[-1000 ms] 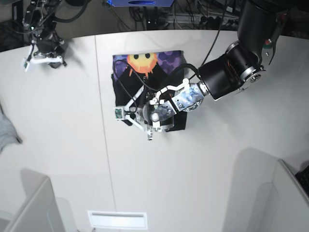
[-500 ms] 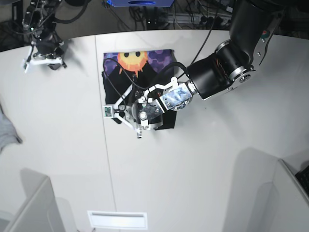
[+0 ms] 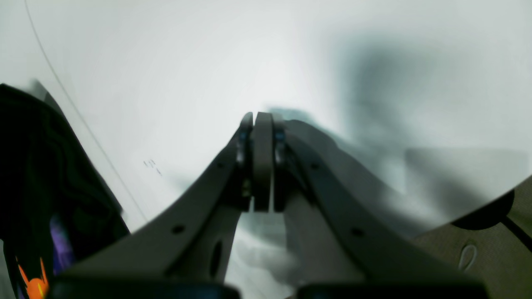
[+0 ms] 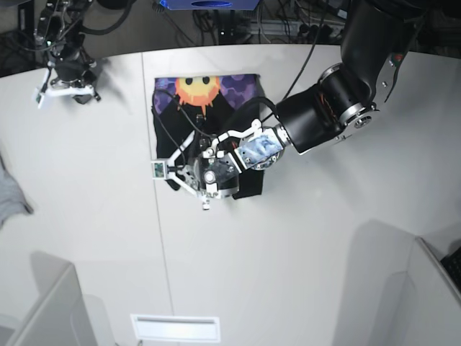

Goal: Fold the T-shirt properly
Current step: 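Raise the left gripper off the folded shirt and withdraw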

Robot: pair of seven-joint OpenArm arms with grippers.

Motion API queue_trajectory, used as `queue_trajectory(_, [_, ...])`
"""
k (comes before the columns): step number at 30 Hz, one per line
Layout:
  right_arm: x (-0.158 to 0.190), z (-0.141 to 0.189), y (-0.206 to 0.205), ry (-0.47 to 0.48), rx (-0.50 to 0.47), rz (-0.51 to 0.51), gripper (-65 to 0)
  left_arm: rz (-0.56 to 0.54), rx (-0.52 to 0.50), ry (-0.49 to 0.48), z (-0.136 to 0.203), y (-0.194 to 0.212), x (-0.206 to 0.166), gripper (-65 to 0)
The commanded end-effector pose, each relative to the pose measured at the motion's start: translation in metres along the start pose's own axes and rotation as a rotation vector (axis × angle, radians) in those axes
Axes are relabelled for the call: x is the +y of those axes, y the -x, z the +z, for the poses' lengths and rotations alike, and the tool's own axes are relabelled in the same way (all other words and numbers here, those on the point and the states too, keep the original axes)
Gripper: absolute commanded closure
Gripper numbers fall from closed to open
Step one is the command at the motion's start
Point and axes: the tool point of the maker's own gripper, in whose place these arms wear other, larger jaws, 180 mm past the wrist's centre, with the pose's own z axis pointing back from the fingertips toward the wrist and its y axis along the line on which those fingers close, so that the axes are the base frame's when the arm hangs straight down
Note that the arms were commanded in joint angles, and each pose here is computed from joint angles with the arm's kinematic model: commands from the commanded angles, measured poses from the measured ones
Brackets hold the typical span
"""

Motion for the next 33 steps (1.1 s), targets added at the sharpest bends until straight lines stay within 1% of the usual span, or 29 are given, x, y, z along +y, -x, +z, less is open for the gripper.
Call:
queue_trajectory(1, [0.004, 0.002, -0.01, -0.018, -0.031, 0.014, 0.0, -0.012, 0.011, -0.01, 0.006, -0.002, 0.009, -30.1])
queue_trajectory(3, [0.003, 0.003, -0.009, -0.015, -0.029, 0.016, 0.0, -0.016, 0.006, -0.031, 0.012, -0.005, 0.019, -37.8])
queue_trajectory(5, [0.003, 0.003, -0.009, -0.015, -0.028, 0.017, 0.0, -0.028, -0.018, -0.048, 0.019, -0.014, 0.025, -42.6])
queue_trajectory(7, [0.006, 0.003, -0.009, -0.034, -0.029, 0.032, 0.0, -0.004, -0.094, -0.079, 0.036, -0.031, 0.036, -44.6])
queue_trajectory(9, [0.012, 0.004, -0.008, -0.069, -0.027, 0.06, 0.0, 0.06, -0.19, -0.109, 0.056, -0.045, 0.048, -43.9])
queue_trajectory(10, [0.015, 0.004, -0.008, -0.085, -0.029, 0.075, 0.0, 0.111, -0.243, -0.134, 0.069, -0.048, 0.059, -43.6])
queue_trajectory(12, [0.02, 0.005, -0.01, -0.111, -0.035, 0.1, 0.0, 0.211, -0.33, -0.189, 0.094, -0.038, 0.077, -41.0])
queue_trajectory(14, [0.02, 0.007, -0.01, -0.107, -0.037, 0.162, 0.0, 0.296, -0.405, -0.249, 0.119, -0.022, 0.088, -35.7])
queue_trajectory(15, [0.021, 0.009, -0.012, -0.103, -0.047, 0.213, 0.0, 0.346, -0.432, -0.283, 0.129, -0.007, 0.091, -31.4])
queue_trajectory(17, [0.027, 0.014, -0.016, -0.104, -0.077, 0.31, 0.0, 0.433, -0.457, -0.357, 0.146, 0.024, 0.091, -20.6])
queue_trajectory(18, [0.032, 0.016, -0.017, -0.111, -0.102, 0.349, 0.0, 0.467, -0.463, -0.405, 0.155, 0.038, 0.09, -13.5])
queue_trajectory(20, [0.04, 0.024, -0.02, -0.126, -0.164, 0.433, 0.0, 0.528, -0.463, -0.48, 0.169, 0.064, 0.076, 0.0])
queue_trajectory(22, [0.051, 0.032, -0.017, -0.155, -0.218, 0.522, 0.0, 0.558, -0.486, -0.547, 0.18, 0.08, 0.057, 0.0])
queue_trajectory(24, [0.059, 0.038, -0.013, -0.181, -0.267, 0.555, 0.0, 0.585, -0.513, -0.559, 0.177, 0.096, 0.036, 0.0])
queue_trajectory(28, [0.066, 0.053, -0.007, -0.233, -0.342, 0.577, 0.0, 0.574, -0.589, -0.511, 0.165, 0.11, -0.009, 0.0])
queue_trajectory(30, [0.064, 0.06, -0.005, -0.244, -0.372, 0.57, 0.0, 0.571, -0.658, -0.491, 0.165, 0.109, -0.032, 0.0])
queue_trajectory(33, [0.06, 0.071, -0.004, -0.252, -0.417, 0.562, 0.0, 0.586, -0.79, -0.459, 0.168, 0.106, -0.064, 0.0])
